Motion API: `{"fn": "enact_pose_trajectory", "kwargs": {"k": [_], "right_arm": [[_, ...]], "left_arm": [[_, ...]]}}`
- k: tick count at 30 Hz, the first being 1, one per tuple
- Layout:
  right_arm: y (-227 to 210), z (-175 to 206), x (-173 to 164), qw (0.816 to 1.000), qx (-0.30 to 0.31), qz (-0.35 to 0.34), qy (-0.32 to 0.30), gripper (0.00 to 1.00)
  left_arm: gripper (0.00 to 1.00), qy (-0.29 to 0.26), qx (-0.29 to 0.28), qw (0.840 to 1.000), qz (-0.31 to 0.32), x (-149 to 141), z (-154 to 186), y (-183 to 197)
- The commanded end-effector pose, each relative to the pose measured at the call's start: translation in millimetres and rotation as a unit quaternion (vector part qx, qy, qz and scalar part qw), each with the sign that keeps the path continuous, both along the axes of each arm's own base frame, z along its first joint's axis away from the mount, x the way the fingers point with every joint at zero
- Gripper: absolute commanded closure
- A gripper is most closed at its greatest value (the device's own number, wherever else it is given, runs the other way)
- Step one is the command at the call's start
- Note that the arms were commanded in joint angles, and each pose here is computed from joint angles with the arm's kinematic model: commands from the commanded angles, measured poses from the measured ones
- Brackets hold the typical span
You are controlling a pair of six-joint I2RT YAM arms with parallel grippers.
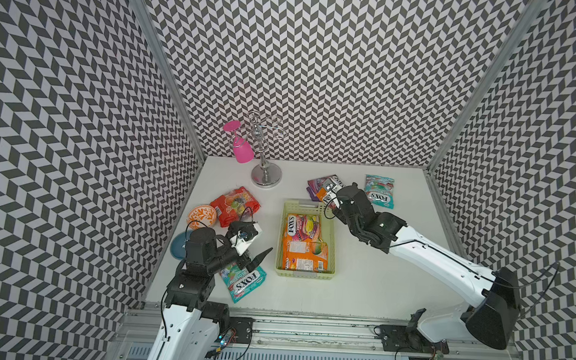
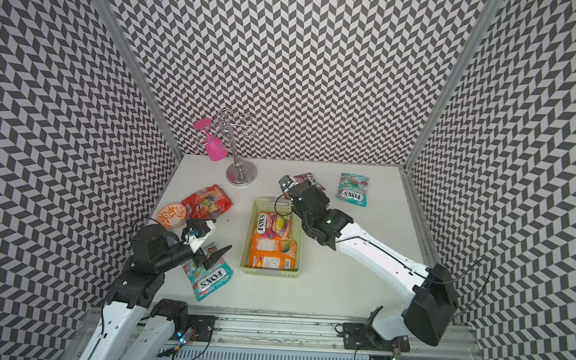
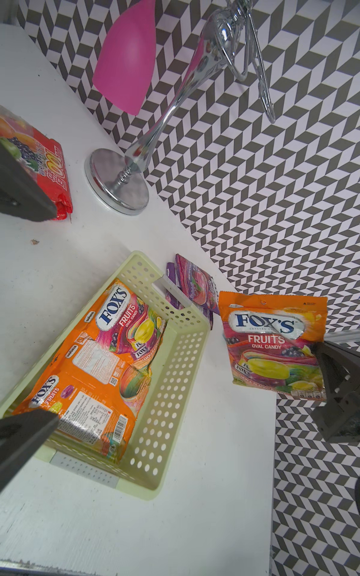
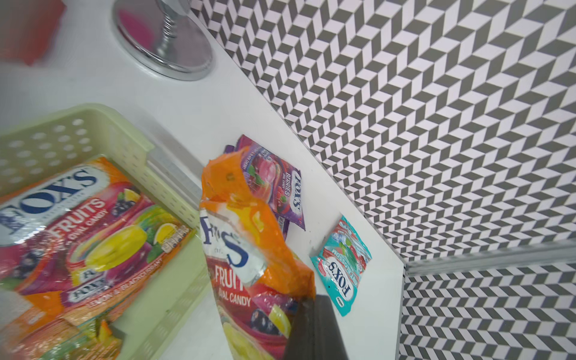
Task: Put the candies in the basket
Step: Pick up the candy at the center of the board, then place the candy in the basket.
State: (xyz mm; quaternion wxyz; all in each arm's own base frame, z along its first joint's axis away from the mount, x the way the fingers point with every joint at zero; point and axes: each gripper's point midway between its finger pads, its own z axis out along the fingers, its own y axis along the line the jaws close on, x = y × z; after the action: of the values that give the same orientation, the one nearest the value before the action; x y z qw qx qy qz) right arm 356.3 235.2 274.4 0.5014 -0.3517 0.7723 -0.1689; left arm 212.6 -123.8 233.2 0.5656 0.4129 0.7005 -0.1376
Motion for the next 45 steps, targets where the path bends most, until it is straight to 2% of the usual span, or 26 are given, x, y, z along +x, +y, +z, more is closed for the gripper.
{"fn": "enact_pose_trajectory", "kwargs": {"k": [1, 10, 17, 25, 34, 40, 42, 45], "right_arm": [[26.1, 45.8, -2.3, 0.996, 0.064, 0.049, -0.046, 1.0], [78.0, 28.8, -6.0, 0.99, 0.044, 0.127, -0.037, 1.0], [105.3, 6.4, 0.1, 0.987, 0.012, 0.158, -0.027, 1.0], [114.6, -32.4, 22.5, 0.988, -0.06, 0.141, -0.023, 1.0], [114.4, -56.1, 45.1, 0.986, -0.12, 0.107, -0.036, 1.0], [112.3, -51.6, 39.0, 0.991, -0.064, 0.117, -0.004, 1.0], [113.4, -51.2, 33.3, 0.991, -0.037, 0.13, 0.019, 0.93], [112.8, -55.1, 29.7, 0.988, -0.003, 0.145, 0.055, 0.71]], "left_arm": [[0.01, -0.006, -0.003, 1.0, 0.005, 1.5, 1.8, 1.4], [0.01, -0.008, -0.003, 1.0, 0.002, 0.6, 2.7, 0.0], [0.01, -0.008, -0.003, 1.0, -0.001, -0.2, 3.6, -0.8], [0.01, -0.008, -0.004, 1.0, -0.003, -1.1, 3.5, -2.1], [0.01, -0.011, -0.004, 1.0, -0.005, -2.3, 5.3, -2.7], [0.01, -0.01, -0.004, 1.0, -0.002, -0.9, 4.5, -1.9], [0.01, -0.011, -0.005, 1.0, -0.004, -1.9, 5.1, -2.4], [0.01, -0.01, -0.003, 1.0, 0.004, 0.4, 5.3, 0.5]]}}
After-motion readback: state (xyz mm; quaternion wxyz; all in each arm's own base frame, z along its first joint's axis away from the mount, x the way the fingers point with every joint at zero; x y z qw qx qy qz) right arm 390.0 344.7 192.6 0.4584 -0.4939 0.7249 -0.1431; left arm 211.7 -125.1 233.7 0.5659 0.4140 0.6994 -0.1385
